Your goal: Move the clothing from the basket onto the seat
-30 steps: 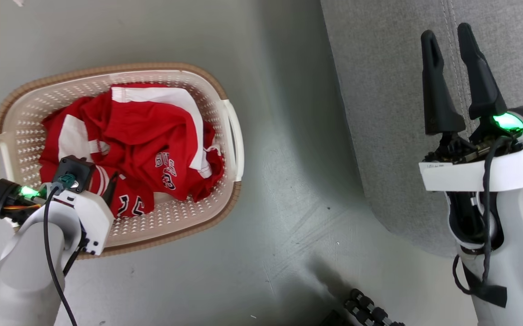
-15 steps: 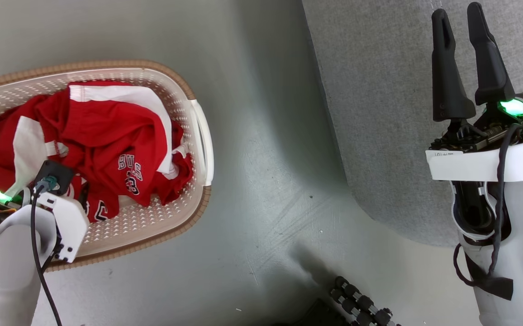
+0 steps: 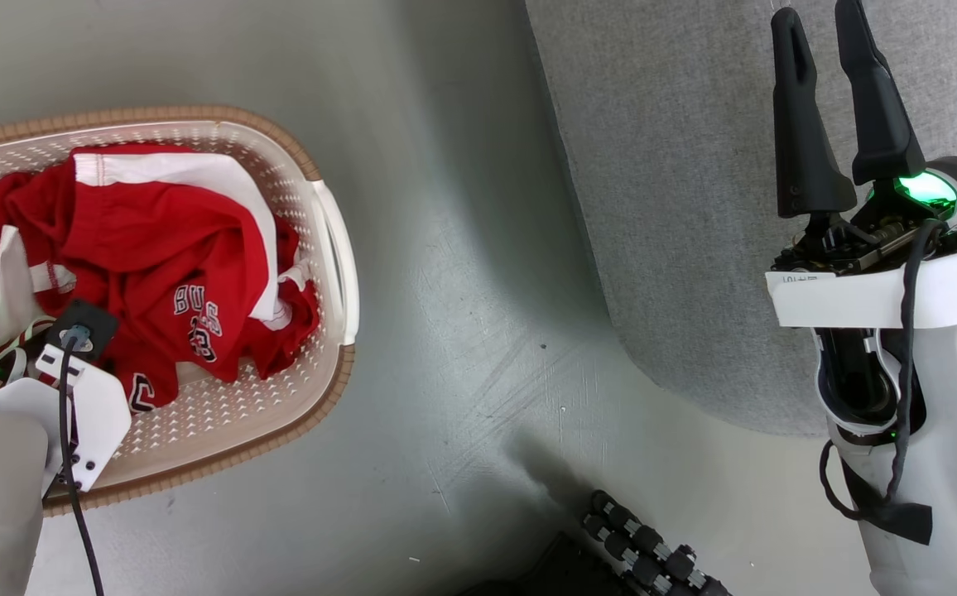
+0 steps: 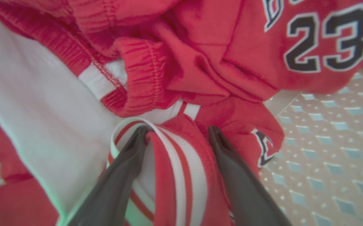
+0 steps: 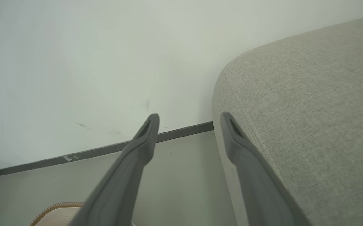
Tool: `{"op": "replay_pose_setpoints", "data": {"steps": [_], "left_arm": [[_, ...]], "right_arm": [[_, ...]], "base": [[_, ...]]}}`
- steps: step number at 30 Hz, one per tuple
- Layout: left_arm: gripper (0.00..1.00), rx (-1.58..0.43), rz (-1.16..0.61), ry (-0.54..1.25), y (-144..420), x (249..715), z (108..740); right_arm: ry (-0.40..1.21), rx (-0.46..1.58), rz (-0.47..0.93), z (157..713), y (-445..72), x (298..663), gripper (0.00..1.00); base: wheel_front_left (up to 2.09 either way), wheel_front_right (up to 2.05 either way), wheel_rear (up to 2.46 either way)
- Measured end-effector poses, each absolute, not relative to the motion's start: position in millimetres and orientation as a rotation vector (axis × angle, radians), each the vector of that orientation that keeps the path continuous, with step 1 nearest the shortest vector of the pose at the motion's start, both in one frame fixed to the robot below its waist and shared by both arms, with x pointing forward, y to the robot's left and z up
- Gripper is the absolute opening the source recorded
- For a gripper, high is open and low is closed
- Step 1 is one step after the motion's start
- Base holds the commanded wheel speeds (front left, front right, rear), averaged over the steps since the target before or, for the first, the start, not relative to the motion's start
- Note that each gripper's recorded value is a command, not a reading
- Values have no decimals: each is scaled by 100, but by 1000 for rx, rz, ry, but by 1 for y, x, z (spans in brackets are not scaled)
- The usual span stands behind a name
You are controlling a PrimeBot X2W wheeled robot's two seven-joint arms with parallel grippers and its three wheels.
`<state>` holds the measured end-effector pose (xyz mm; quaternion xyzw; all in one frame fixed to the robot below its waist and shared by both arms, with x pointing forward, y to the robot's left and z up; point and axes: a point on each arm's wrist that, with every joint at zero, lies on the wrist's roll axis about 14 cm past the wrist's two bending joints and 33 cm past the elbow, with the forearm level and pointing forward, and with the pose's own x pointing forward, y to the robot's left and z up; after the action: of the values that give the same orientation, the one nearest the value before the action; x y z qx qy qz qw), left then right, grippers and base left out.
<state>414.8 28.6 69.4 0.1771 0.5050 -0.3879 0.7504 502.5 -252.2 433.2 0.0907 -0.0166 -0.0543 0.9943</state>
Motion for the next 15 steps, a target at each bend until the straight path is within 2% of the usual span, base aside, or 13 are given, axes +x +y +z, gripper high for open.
{"op": "replay_pose_setpoints", "data": {"steps": [7, 8, 9, 10, 15], "left_arm": [[100, 421, -855, 1131, 28, 411, 64], [93, 420, -857, 1134, 27, 410, 64], [41, 418, -861, 1132, 25, 409, 65], [0, 414, -865, 1128, 23, 409, 66], [0, 400, -875, 1114, 16, 408, 69]], "right_arm": [[-43, 171, -110, 437, -255, 505, 100], [-47, 170, -108, 439, -255, 505, 100], [-48, 170, -109, 439, -255, 505, 100], [-48, 170, -110, 439, -255, 505, 100], [-52, 170, -111, 441, -256, 505, 100]], "base": [[0, 0, 0], [0, 0, 0], [0, 0, 0], [0, 0, 0], [0, 0, 0]]}}
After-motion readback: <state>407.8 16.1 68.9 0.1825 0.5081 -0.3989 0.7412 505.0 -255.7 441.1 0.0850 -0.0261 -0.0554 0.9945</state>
